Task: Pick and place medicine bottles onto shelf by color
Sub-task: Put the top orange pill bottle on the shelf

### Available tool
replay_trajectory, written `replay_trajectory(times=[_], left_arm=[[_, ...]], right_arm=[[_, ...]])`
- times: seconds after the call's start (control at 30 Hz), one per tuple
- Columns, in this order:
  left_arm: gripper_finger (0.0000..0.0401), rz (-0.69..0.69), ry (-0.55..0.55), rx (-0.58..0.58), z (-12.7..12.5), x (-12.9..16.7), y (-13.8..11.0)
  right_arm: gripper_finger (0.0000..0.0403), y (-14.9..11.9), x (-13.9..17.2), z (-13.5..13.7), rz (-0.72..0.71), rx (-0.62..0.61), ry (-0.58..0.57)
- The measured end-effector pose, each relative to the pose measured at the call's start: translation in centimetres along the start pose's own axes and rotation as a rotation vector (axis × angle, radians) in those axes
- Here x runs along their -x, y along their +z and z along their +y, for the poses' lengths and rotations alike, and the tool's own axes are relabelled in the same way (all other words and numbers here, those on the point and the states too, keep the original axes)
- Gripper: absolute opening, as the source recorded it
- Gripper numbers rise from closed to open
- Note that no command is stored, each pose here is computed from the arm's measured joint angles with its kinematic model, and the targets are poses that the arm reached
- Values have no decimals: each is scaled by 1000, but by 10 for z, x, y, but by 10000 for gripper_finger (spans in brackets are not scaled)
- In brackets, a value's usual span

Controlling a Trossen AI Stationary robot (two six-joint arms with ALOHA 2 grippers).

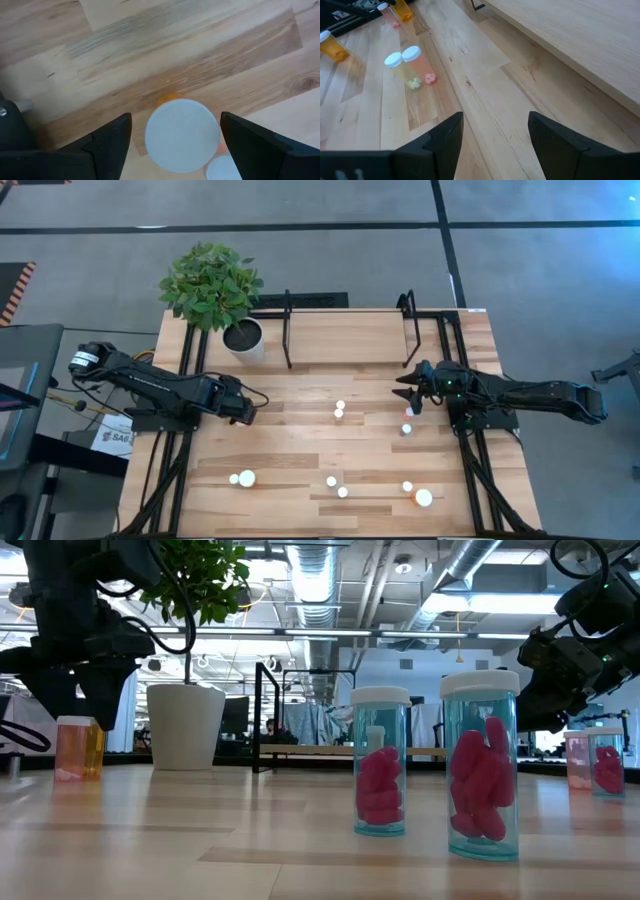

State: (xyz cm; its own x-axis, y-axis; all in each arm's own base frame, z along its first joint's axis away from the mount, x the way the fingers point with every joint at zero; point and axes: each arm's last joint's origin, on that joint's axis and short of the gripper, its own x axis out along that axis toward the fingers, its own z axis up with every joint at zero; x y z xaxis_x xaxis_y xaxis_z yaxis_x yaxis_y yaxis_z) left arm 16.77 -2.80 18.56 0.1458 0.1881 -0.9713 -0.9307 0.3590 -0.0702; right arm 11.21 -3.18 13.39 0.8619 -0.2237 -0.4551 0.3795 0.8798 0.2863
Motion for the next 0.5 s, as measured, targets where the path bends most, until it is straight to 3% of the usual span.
replay_trajectory(times=[0.5], left_arm=[[291,34,56,-14,-10,-15,-3]], right_arm=[[249,0,0,0,-5,0,2]])
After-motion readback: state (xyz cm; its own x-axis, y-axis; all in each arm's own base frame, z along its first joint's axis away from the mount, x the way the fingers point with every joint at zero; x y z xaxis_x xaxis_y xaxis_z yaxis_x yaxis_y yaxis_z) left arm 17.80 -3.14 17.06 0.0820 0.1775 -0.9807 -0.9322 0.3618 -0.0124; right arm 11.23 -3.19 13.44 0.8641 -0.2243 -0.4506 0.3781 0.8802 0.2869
